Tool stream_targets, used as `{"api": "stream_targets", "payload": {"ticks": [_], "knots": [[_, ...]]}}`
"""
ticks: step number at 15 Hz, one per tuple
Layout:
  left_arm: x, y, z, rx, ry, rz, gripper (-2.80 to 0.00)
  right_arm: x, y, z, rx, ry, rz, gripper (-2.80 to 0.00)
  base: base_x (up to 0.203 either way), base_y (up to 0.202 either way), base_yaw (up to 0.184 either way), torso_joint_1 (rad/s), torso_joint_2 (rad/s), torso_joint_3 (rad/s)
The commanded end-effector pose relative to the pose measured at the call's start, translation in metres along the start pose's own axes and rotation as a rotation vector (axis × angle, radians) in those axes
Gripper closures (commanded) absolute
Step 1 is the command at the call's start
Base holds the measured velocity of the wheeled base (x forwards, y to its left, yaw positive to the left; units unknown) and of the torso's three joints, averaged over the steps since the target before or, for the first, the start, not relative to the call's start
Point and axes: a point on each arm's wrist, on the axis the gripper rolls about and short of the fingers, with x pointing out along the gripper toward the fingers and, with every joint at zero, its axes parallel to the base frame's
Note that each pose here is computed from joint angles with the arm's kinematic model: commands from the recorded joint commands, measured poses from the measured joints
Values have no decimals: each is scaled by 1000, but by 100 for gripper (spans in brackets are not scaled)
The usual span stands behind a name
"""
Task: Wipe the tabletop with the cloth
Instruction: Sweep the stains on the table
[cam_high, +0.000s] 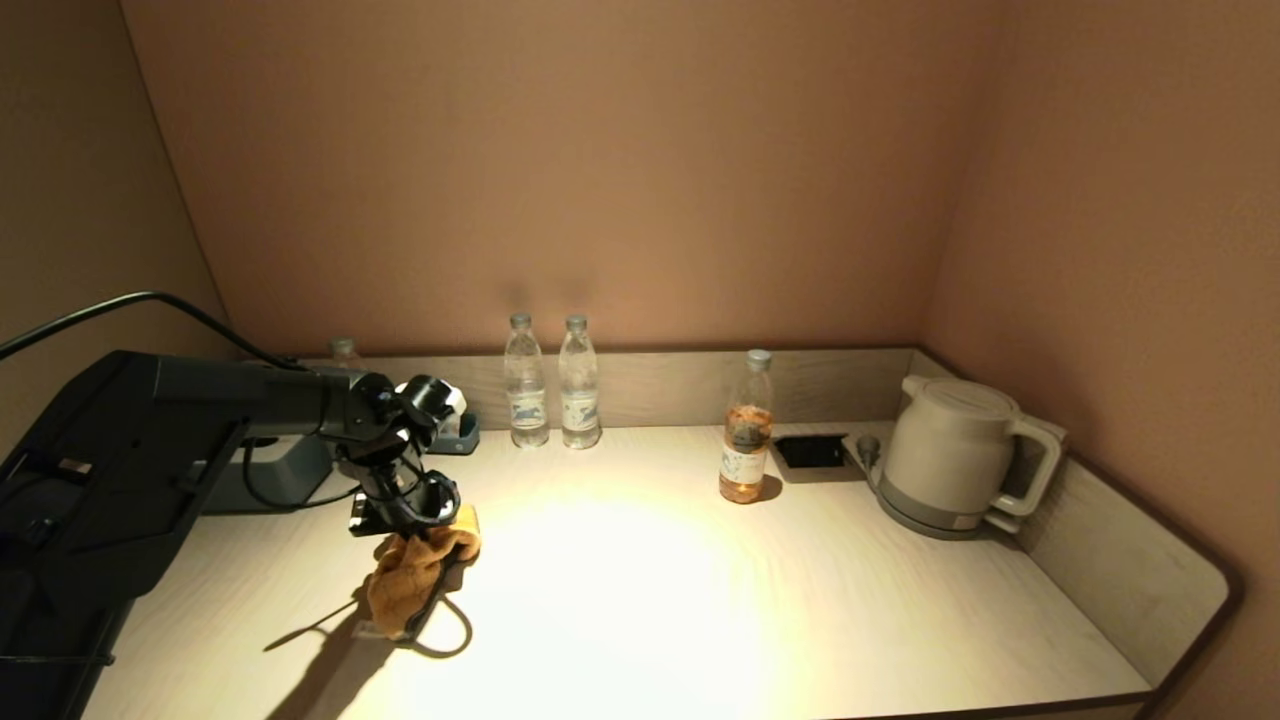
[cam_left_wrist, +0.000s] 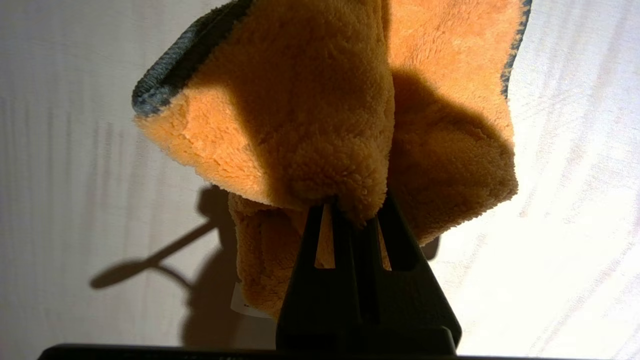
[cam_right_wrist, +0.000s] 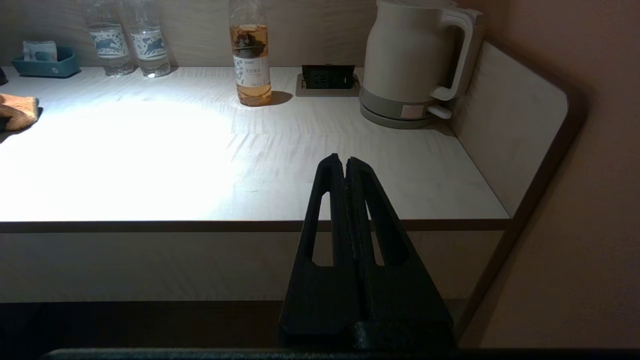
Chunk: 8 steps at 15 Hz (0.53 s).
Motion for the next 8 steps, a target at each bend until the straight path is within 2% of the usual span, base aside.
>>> {"api": "stream_targets", "payload": {"ticks": [1,4,7,8], "knots": [[-7,-27,-16,62,5,-22,0,0,0,0,0,1,1,0,0,0,0,0,0,0],[-16,-46,-35,121,42,-30,0,0,0,0,0,1,1,0,0,0,0,0,0,0],[-17,-47,-37,125,48,-29,0,0,0,0,0,1,1,0,0,0,0,0,0,0],[-22,-49,-44,132,75,-39,0,0,0,0,0,1,1,0,0,0,0,0,0,0]]}}
